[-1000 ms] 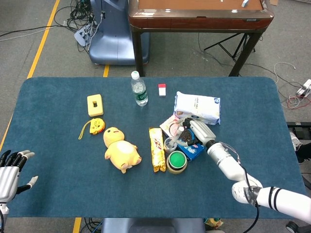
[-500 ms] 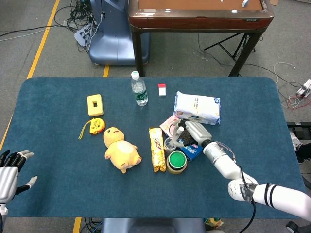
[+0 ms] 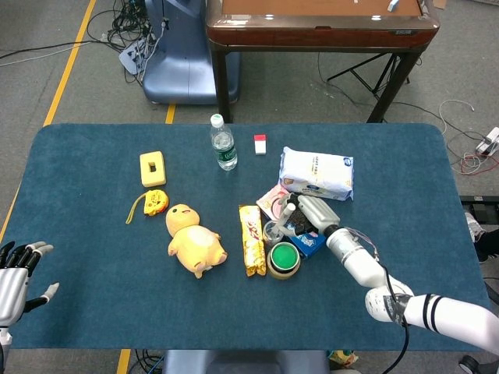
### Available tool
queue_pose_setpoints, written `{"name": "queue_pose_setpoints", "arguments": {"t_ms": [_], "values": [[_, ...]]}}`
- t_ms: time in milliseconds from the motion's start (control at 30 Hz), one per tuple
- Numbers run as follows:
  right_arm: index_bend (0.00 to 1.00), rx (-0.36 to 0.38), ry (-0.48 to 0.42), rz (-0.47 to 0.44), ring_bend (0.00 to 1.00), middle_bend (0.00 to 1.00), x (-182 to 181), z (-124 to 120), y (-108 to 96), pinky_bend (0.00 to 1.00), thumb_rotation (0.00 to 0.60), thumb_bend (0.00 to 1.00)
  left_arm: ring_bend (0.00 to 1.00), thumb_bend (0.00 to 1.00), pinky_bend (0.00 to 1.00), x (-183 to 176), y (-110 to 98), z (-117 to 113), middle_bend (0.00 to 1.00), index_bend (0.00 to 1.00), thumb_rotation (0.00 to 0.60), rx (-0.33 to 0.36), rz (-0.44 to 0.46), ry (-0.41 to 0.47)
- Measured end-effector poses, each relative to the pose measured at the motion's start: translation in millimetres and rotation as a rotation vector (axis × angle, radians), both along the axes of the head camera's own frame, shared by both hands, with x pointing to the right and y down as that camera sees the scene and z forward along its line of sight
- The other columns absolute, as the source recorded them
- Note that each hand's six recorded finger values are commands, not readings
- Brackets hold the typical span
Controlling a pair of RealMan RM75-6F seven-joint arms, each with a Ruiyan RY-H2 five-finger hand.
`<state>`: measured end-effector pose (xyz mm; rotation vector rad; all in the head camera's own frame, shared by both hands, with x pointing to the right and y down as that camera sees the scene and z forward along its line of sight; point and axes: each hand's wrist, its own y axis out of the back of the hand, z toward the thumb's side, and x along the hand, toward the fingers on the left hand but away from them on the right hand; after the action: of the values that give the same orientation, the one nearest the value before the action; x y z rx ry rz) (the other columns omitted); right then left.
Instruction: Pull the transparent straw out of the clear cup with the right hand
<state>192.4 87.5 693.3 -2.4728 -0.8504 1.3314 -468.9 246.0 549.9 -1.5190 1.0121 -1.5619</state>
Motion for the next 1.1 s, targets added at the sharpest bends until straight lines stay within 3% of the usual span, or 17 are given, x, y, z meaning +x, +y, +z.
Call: {"name": "queue_pose_setpoints", "arguments": {"t_ms": [567,800,1100], "values": [[0.60,0.013,-0.044,0.005,0.17,0.33,-5,-6,3,0.26,0.600,0.57,0.16,0.24,0.05,-1,0,2,0.21,0.24,0.600,-0.004,-0.002,-0.002],[0.64,0.063,-0.132,0.024,0.22,0.37,-12,-33,0,0.26,0.600,0.58,0.16,0.24,0.05,-1,-3,2,0.21,0.25,0.600,0.000,0.000,0.003],[0.67,0.132,-0.241,0.131,0.30,0.41,5,-76,-16,0.27,0.600,0.59,0.16,0.24,0.05,-3,-4,2,0.21,0.25,0.600,0.004,-0.001,0.010]]}}
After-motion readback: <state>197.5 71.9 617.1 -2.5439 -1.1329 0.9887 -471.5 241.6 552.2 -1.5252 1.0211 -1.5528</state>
